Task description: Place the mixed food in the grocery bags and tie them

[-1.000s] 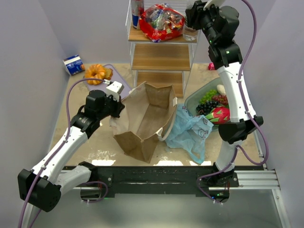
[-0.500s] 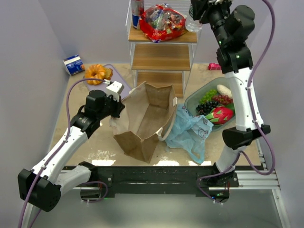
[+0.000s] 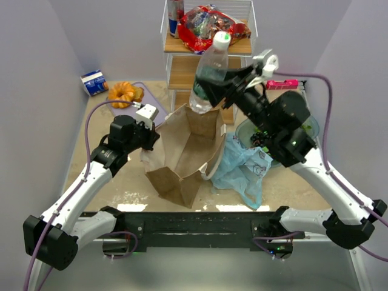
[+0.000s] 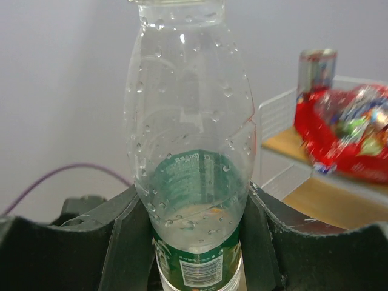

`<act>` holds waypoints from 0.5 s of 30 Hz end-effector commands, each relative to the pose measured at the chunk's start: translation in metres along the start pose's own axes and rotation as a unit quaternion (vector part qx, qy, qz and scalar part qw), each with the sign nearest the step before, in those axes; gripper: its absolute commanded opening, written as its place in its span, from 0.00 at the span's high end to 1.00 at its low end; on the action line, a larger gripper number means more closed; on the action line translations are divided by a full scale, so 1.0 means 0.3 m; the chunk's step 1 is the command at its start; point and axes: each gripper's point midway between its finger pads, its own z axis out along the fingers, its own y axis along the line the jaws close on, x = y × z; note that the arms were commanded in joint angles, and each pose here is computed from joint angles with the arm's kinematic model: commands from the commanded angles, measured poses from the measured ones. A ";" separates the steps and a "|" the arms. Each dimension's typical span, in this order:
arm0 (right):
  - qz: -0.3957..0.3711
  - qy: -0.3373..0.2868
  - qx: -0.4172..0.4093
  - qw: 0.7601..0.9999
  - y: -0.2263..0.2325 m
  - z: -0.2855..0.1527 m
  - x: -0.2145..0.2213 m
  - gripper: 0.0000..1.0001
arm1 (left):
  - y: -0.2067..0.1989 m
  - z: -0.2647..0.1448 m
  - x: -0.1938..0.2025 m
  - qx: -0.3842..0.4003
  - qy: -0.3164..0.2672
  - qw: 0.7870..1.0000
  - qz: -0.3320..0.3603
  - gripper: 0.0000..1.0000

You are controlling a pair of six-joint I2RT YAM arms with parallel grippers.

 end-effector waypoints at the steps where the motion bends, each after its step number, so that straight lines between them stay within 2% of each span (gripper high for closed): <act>1: 0.043 0.015 0.010 0.999 0.039 -0.025 0.157 0.77 | -0.020 -0.004 -0.062 0.017 -0.038 0.999 0.004 1.00; 6: 0.053 0.096 0.041 0.993 -0.002 -0.067 0.489 0.76 | -0.040 -0.010 -0.070 0.033 -0.043 0.999 0.002 1.00; 15: 0.045 0.172 0.063 0.982 -0.064 -0.104 0.885 0.77 | -0.045 0.005 -0.056 0.039 -0.035 0.999 -0.001 1.00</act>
